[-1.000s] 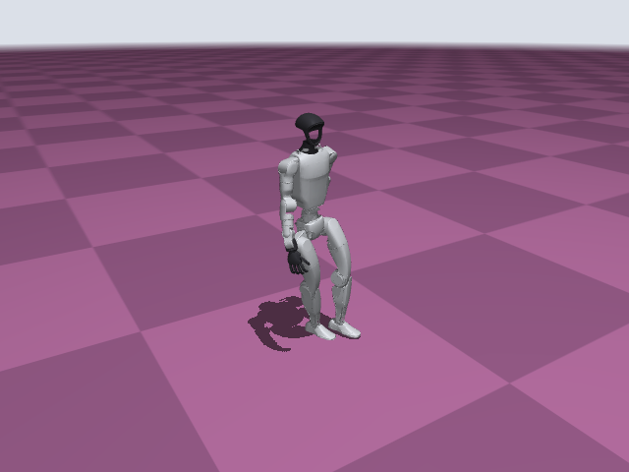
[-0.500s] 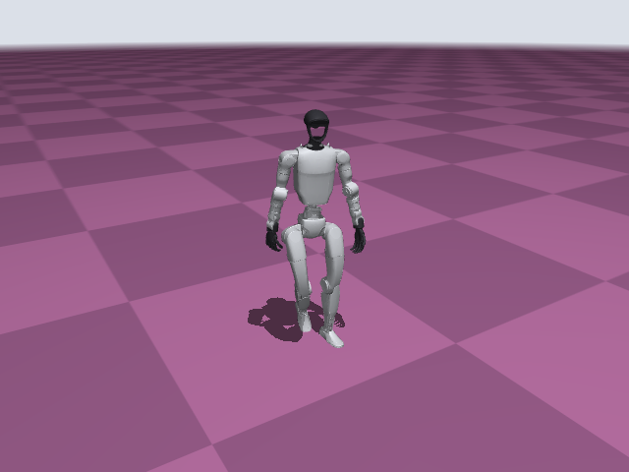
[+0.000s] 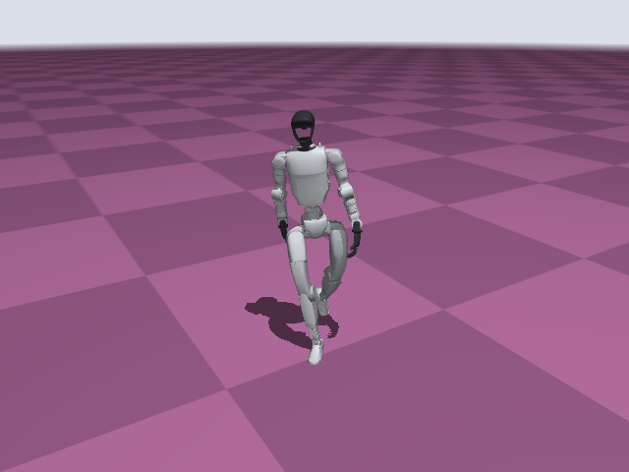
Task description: Walk run
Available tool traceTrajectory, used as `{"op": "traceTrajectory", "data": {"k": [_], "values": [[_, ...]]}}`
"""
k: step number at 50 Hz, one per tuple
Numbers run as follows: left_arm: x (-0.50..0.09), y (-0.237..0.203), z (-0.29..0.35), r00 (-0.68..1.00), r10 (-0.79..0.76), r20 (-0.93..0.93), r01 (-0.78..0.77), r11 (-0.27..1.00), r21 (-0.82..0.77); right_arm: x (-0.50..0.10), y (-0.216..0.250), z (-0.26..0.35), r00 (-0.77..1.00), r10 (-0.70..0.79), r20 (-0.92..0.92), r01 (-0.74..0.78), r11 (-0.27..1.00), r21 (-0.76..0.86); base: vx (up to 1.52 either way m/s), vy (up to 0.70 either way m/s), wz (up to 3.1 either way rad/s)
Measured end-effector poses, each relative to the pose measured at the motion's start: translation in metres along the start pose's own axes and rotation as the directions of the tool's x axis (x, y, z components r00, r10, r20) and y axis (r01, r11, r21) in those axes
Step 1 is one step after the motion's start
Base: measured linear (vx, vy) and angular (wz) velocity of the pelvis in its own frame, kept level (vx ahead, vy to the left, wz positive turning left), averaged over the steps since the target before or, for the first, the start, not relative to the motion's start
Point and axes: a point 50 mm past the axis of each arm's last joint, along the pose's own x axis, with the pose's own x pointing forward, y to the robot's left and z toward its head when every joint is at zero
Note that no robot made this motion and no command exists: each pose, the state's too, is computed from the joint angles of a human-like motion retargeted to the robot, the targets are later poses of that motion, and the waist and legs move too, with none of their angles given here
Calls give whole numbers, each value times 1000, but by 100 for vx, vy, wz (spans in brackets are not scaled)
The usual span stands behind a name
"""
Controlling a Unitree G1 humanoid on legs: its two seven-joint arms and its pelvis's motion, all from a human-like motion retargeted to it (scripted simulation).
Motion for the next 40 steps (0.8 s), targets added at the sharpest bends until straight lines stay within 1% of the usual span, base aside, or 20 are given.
{"op": "traceTrajectory", "data": {"k": [2, 4, 8, 11, 15, 18, 21, 24, 27, 31, 35, 37, 40], "values": [[-10, -3, -34, 996, 38, -82, -41, 998, -39, -1, -5, 11, 1000, -29, 3, 29, 999, -17, 76, -43, -177], [-22, -4, -65, 985, 56, -164, -69, 995, -73, -3, -15, 30, 996, -78, 44, 80, 995, -54, 70, -37, -154], [-48, -17, -120, 943, 32, -332, -67, 993, -94, -13, -37, 80, 964, -170, 206, 200, 971, -132, 62, -26, -148], [-69, -26, -154, 890, 10, -457, -51, 996, -77, -25, -47, 118, 915, -194, 354, 267, 949, -170, 72, -26, -185], [-93, -36, -184, 815, -30, -578, 6, 999, -44, -45, -57, 160, 837, -202, 509, 332, 926, -179, 54, -14, -173], [-103, -43, -196, 784, -46, -618, 33, 999, -33, -55, -63, 176, 799, -213, 563, 361, 918, -164, 67, -8, -139], [-107, -45, -200, 774, -53, -631, 40, 999, -35, -58, -67, 180, 784, -217, 582, 364, 920, -147, 73, -6, -109], [-107, -40, -199, 779, -39, -626, 11, 999, -48, -52, -66, 169, 807, -214, 550, 341, 929, -140, 72, -8, -38], [-105, -31, -194, 789, -3, -614, -57, 995, -77, -39, -61, 145, 866, -191, 462, 296, 941, -164, 96, -5, -46], [-98, -22, -186, 810, 49, -585, -166, 975, -148, -17, -44, 91, 955, -136, 265, 196, 957, -215, 98, -4, -82], [-88, -14, -172, 833, 66, -549, -251, 930, -270, -4, -17, 33, 996, -67, 62, 81, 963, -258, 103, -4, -58], [-76, -10, -156, 858, 52, -510, -236, 923, -302, -2, -11, 14, 1000, -23, -4, 21, 966, -259, 85, -4, -3], [-50, 1, -117, 912, 67, -404, -196, 938, -287, -1, 1, 5, 997, 60, -53, -72, 957, -282, 65, -6, -71]]}}
